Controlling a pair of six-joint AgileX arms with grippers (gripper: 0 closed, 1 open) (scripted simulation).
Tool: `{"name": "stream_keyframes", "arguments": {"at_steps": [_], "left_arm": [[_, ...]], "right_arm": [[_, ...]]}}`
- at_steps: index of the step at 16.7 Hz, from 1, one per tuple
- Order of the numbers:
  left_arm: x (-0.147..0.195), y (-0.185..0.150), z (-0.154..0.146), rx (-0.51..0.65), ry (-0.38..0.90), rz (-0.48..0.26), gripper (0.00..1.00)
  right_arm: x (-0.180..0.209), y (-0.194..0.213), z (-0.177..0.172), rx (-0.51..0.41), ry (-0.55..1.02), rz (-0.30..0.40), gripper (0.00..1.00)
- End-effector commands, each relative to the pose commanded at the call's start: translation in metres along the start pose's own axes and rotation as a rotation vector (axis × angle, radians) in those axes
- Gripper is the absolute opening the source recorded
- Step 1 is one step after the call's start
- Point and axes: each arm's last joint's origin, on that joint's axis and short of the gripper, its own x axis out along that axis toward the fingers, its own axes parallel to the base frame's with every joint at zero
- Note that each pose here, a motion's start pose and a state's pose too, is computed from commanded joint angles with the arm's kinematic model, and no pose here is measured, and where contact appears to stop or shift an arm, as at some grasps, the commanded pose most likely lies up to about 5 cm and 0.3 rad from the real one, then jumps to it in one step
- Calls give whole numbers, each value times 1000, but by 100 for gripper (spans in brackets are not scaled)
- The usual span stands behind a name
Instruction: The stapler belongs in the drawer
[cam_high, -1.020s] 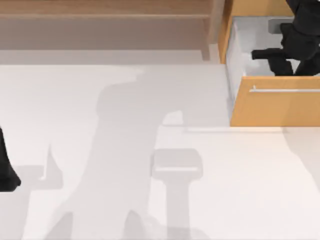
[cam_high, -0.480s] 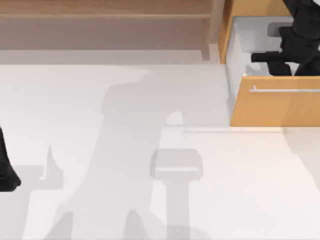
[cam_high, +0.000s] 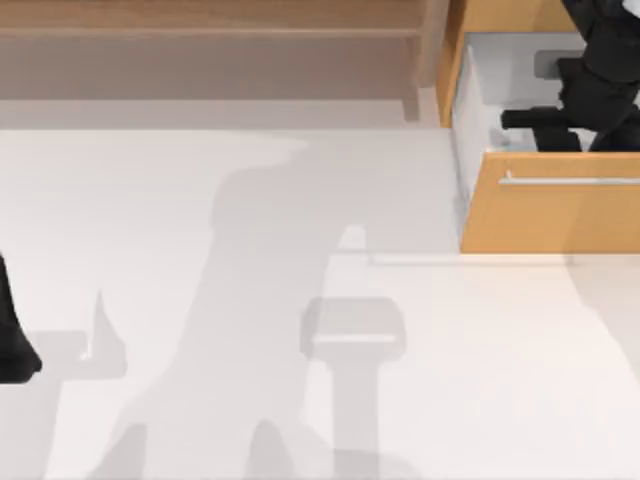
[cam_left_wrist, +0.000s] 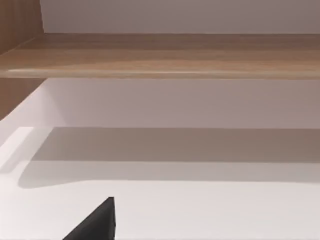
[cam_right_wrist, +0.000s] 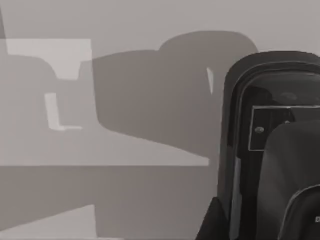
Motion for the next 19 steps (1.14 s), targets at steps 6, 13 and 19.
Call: {"name": "stream_keyframes", "arguments": {"at_steps": [6, 13, 19], "left_arm": [[0, 0, 0, 0, 0, 0, 100], [0, 0, 0, 0, 0, 0, 100], [0, 0, 0, 0, 0, 0, 100]], "right_arm": [[0, 0, 0, 0, 0, 0, 45], [0, 0, 0, 0, 0, 0, 98], [0, 0, 0, 0, 0, 0, 100]]}}
